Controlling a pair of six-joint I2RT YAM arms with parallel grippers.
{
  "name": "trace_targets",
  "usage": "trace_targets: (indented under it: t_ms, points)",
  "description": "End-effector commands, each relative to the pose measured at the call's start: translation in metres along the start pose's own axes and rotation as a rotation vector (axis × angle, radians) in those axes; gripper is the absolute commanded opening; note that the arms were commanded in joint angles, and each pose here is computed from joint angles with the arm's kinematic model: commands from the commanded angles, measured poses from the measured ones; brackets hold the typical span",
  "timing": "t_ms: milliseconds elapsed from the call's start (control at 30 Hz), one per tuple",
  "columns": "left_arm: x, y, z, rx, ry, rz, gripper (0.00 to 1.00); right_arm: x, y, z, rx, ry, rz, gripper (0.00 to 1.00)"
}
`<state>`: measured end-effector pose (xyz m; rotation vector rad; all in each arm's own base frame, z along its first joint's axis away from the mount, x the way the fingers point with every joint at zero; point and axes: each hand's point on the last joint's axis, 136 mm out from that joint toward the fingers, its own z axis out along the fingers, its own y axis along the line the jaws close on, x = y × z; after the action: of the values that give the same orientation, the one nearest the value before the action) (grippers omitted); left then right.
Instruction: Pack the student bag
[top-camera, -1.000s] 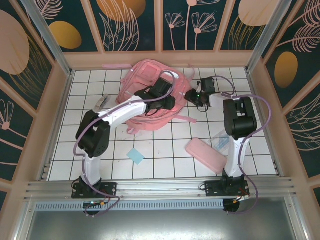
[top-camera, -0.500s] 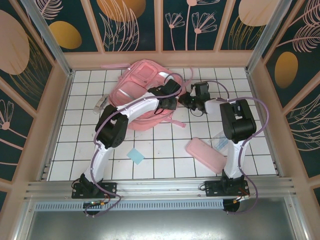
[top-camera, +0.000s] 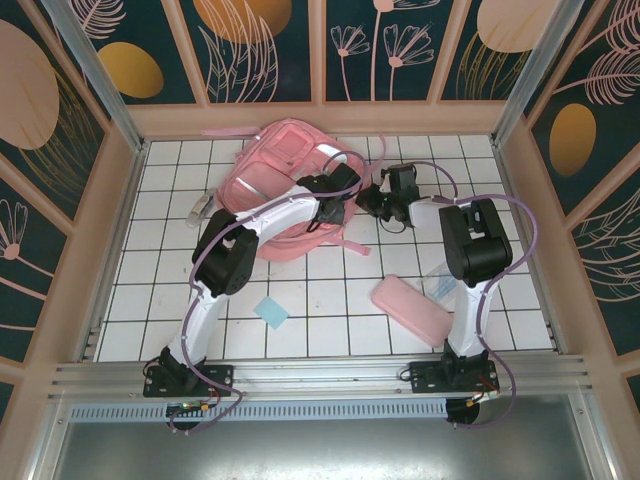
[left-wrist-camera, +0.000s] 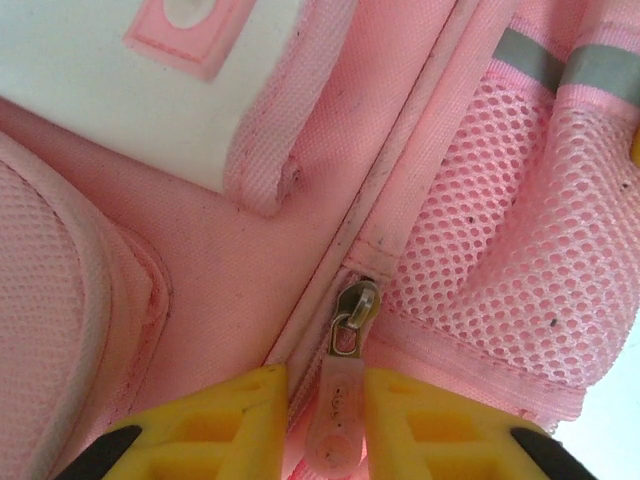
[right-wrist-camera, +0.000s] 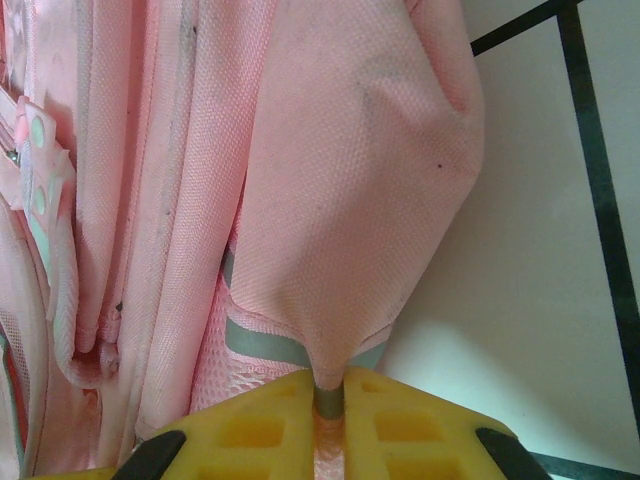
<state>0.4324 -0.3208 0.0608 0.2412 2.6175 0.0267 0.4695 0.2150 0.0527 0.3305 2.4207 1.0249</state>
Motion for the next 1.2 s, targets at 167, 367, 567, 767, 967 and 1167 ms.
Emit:
trace_targets:
  t_ms: [167, 367, 567, 767, 967, 1167]
  points:
    - [0.028, -0.005, 0.019, 0.010, 0.093, 0.036, 0.23, -0.013, 0.022, -0.003, -0.032, -0.029, -0.041, 0.13]
    - [0.056, 0.008, 0.036, -0.051, 0.166, 0.061, 0.34, -0.017, 0.022, -0.002, -0.025, -0.041, -0.044, 0.13]
    - [0.073, 0.002, 0.053, -0.032, 0.221, 0.068, 0.33, -0.015, 0.023, 0.006, -0.017, -0.039, -0.043, 0.20]
    - [0.087, 0.003, 0.064, -0.033, 0.259, 0.081, 0.11, -0.005, 0.018, 0.024, -0.002, -0.015, -0.029, 0.32]
    - [0.070, 0.013, 0.050, -0.065, 0.209, 0.090, 0.00, -0.003, 0.005, 0.033, 0.038, -0.019, -0.002, 0.20]
    - [0.045, 0.020, 0.020, -0.083, 0.166, 0.141, 0.00, -0.018, -0.006, 0.029, 0.089, -0.084, 0.019, 0.00]
